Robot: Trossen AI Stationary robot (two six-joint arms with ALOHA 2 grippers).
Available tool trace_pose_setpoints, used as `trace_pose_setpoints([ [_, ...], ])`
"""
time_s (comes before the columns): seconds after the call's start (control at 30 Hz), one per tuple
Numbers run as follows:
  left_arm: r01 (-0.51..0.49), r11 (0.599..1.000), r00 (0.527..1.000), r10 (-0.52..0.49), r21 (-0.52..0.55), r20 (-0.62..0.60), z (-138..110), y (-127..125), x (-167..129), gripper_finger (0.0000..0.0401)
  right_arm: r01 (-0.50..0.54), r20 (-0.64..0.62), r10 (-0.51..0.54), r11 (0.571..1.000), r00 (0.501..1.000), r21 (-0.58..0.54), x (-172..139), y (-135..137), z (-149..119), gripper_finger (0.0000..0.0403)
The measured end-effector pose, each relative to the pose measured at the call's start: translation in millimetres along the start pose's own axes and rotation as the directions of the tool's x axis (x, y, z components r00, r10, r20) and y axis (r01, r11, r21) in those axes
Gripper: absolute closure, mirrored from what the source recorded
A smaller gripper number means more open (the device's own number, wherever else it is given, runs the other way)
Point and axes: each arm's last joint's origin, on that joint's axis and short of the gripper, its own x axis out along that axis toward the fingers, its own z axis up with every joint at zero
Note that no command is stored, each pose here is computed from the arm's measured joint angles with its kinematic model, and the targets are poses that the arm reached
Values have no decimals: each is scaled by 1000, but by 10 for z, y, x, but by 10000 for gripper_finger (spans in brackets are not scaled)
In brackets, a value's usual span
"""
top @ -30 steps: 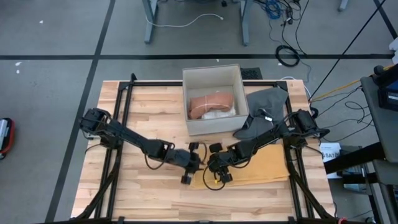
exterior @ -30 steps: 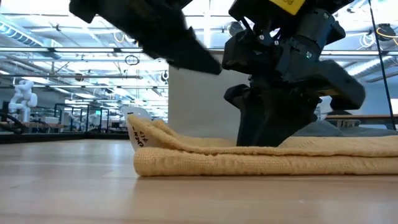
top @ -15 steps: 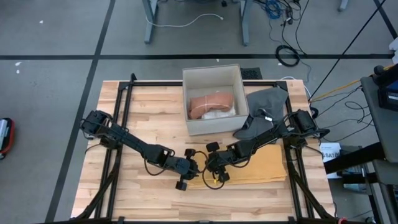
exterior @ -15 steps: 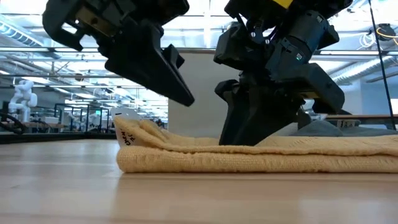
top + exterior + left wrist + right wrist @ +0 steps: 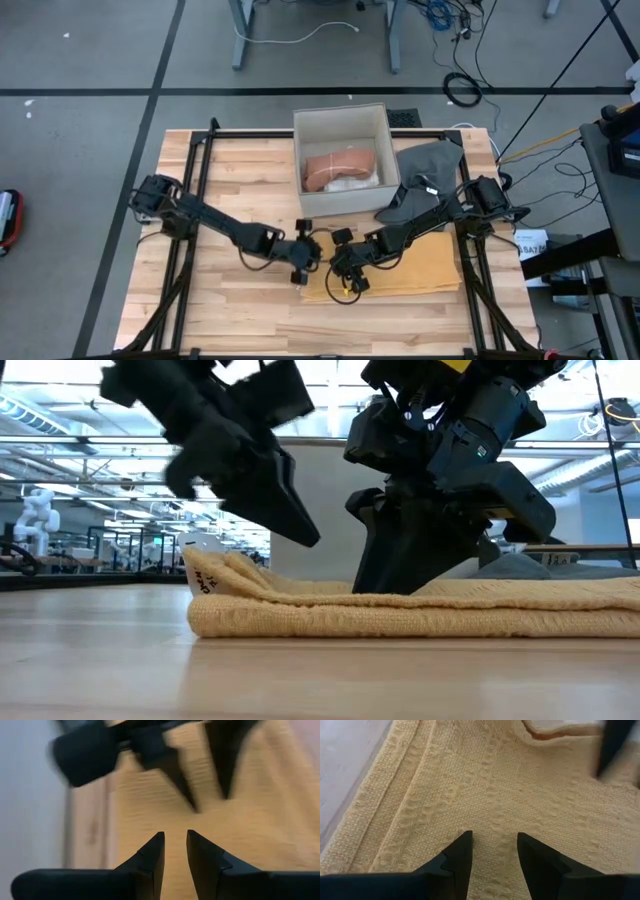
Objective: Fold towel
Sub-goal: Fold the orange towel
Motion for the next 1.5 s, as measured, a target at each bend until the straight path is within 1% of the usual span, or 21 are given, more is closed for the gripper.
trace_pose_setpoints([
  [0.1, -28, 999, 999, 27, -23, -16, -24, 129, 60, 314, 0, 0, 0, 1000, 1000, 0, 0, 0, 0, 259],
  [0.13, -22, 999, 999, 21, -28, -25, -37, 154, 74, 314, 0, 1, 0, 1000, 1000, 0, 0, 0, 1, 259],
  [0.2, 34, 999, 999, -35, -39, -33, -69, 169, 144, 314, -1, 0, 1, 1000, 1000, 0, 0, 0, -1, 259],
  [0.27, 113, 993, 992, -115, -41, -48, -107, 139, 188, 314, -1, 1, 1, 1000, 1000, 0, -1, 0, 0, 259],
  [0.37, 213, 976, 974, -217, -53, -64, -165, 25, 266, 314, -2, 0, 2, 1000, 1000, 0, -3, 0, -1, 259],
  [0.43, 255, 966, 963, -258, -45, -84, -212, -84, 306, 314, -1, 1, 1, 1000, 1000, 0, -3, 0, -1, 259],
  [0.63, 308, 951, 947, -308, -9, -92, -266, -396, 340, 314, -2, 2, 2, 1000, 1000, 0, -5, 2, 1, 259],
  [0.73, 304, 953, 948, -303, -6, -103, -295, -477, 342, 314, -2, 2, 2, 1000, 1000, -1, -5, 3, 1, 259],
  [0.87, 254, 967, 962, -252, 10, -101, -290, -503, 315, 314, -2, 2, 2, 1000, 1000, -1, -5, 2, 1, 259],
  [1.03, 182, 983, 972, -174, 38, -156, -333, -430, 304, 314, -1, 2, 1, 1000, 1000, 0, -5, 0, 0, 259],
  [1.2, 127, 992, 965, -122, 5, -233, -402, -283, 333, 314, 0, 1, 0, 1000, 1000, 0, -5, 0, 0, 259],
  [1.37, 116, 993, 961, -113, -5, -250, -419, -252, 338, 314, 0, 2, 0, 1000, 1000, 0, -6, 0, 1, 259],
  [1.5, 121, 993, 960, -117, 2, -255, -425, -287, 325, 314, 0, 2, 0, 1000, 1000, 0, -6, 0, 1, 259],
])
